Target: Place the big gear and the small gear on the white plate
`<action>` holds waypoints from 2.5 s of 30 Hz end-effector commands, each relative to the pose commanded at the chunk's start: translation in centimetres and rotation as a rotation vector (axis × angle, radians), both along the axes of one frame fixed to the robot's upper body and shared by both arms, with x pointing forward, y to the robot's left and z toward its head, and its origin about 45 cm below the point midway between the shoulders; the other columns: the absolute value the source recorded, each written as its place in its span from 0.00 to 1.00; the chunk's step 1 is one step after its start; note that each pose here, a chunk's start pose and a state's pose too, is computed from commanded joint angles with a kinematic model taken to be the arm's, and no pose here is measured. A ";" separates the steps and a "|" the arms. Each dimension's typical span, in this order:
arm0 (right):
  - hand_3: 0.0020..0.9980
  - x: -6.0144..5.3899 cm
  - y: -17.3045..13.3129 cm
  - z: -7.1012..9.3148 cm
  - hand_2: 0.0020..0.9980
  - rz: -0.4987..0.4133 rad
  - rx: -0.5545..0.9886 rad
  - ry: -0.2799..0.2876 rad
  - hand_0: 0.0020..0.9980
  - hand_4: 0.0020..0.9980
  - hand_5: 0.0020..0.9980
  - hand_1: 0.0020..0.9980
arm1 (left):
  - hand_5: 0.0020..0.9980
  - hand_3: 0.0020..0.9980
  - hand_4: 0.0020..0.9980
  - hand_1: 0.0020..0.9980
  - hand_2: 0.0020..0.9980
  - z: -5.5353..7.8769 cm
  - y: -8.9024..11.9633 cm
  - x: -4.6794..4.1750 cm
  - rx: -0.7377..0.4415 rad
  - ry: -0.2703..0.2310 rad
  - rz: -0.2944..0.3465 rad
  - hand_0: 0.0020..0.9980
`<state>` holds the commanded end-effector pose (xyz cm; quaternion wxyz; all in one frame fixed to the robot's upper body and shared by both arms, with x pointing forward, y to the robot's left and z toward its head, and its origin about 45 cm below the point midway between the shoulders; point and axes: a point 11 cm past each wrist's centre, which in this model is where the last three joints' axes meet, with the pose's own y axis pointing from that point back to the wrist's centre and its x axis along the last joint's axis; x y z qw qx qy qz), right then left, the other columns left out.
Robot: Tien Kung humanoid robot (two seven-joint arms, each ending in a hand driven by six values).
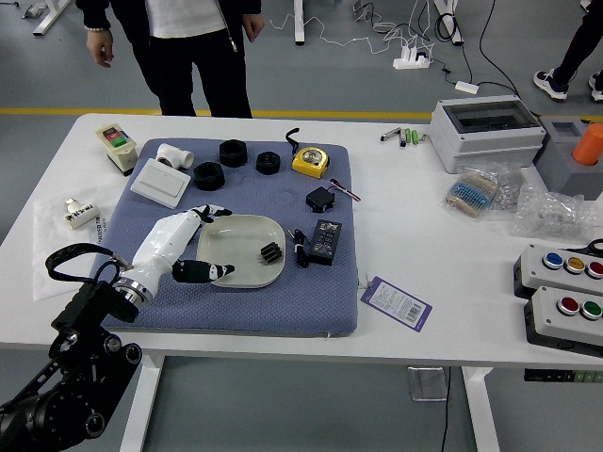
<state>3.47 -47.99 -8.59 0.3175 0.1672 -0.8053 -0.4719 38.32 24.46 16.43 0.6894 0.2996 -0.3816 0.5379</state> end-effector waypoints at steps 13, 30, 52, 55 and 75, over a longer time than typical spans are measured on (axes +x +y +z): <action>0.56 -0.2 0.1 -0.1 0.73 -0.003 0.003 0.003 0.69 0.79 0.68 0.69 | 0.06 0.80 0.87 0.79 0.87 2.2 3.0 1.51 -0.002 -0.082 0.088 0.72; 0.56 -0.6 0.2 -0.2 0.72 -0.007 0.006 0.009 0.69 0.79 0.68 0.69 | 0.00 0.77 0.78 0.79 0.86 1.2 5.4 4.12 0.133 -0.003 0.056 0.72; 0.56 -0.4 0.2 -0.1 0.72 -0.014 0.007 0.004 0.69 0.79 0.68 0.69 | 0.00 0.80 0.81 0.80 0.86 1.8 6.0 5.50 0.287 0.119 -0.064 0.73; 0.56 -0.4 0.2 -0.1 0.72 -0.015 0.007 0.003 0.69 0.79 0.68 0.69 | 0.00 0.80 0.81 0.80 0.86 1.8 6.0 5.61 0.294 0.138 -0.065 0.73; 0.56 -0.2 0.1 -0.1 0.72 -0.015 0.006 0.000 0.69 0.79 0.68 0.69 | 0.00 0.79 0.82 0.78 0.84 1.2 6.6 6.22 0.315 0.227 -0.051 0.72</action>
